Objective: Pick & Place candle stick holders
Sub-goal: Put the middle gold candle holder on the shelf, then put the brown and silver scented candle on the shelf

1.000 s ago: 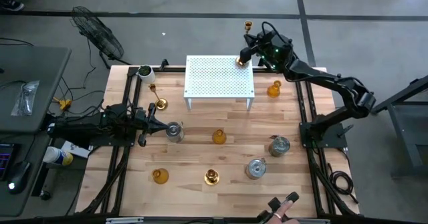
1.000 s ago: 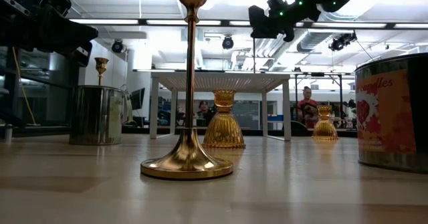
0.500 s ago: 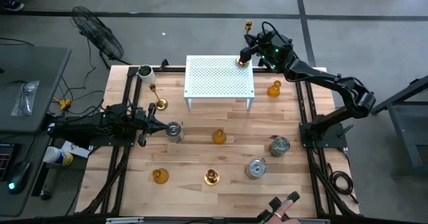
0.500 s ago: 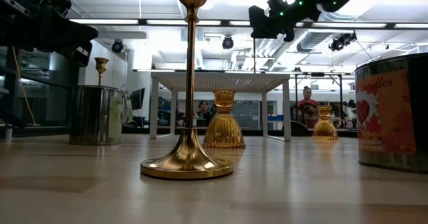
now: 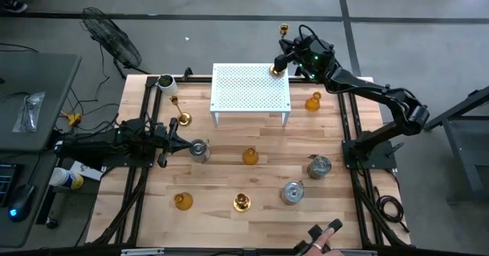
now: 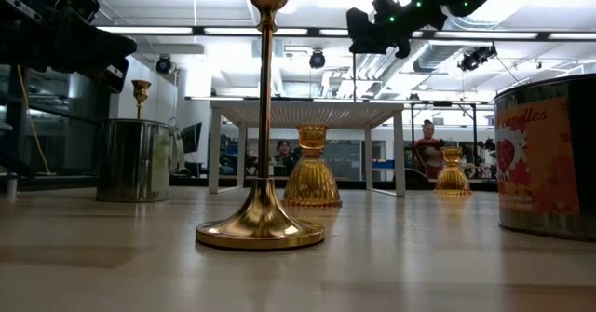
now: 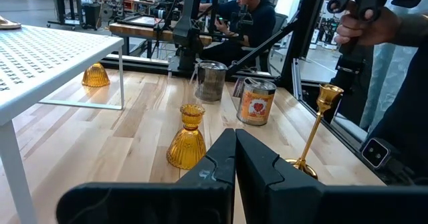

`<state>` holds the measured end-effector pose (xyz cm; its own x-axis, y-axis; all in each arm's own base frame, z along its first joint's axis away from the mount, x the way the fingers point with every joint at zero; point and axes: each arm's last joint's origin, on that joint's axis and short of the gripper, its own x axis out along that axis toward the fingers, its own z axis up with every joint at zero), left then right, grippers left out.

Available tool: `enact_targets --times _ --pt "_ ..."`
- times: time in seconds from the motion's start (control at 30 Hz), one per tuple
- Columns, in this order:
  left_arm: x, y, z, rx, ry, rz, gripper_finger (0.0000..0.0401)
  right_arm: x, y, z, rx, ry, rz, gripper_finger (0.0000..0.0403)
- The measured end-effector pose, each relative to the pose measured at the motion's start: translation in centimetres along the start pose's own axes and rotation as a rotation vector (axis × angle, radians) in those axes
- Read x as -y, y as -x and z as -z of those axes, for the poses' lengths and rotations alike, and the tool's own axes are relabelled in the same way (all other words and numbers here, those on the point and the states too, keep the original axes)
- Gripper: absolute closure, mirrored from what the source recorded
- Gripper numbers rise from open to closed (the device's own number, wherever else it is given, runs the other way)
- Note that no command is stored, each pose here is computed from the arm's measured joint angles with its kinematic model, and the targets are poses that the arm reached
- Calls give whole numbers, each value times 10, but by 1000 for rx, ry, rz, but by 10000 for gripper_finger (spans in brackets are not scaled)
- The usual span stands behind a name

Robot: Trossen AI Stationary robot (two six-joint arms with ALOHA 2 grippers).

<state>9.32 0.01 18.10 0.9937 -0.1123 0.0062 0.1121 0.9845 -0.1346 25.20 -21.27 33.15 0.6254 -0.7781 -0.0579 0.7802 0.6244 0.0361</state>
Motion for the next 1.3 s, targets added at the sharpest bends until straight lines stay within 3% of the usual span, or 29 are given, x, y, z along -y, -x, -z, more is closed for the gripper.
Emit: enact_targets --times 0.27,0.8,0.97,1.3 --pt "0 0 0 0 0 0 401 0 0 0 -2 1 1 311" --pt "0 0 0 0 0 0 401 -5 3 -2 6 0 -19 127" --pt "0 0 0 0 0 0 401 -9 13 -7 -12 5 -34 103" --pt "0 0 0 0 0 0 401 -21 65 -15 -211 64 -116 98"
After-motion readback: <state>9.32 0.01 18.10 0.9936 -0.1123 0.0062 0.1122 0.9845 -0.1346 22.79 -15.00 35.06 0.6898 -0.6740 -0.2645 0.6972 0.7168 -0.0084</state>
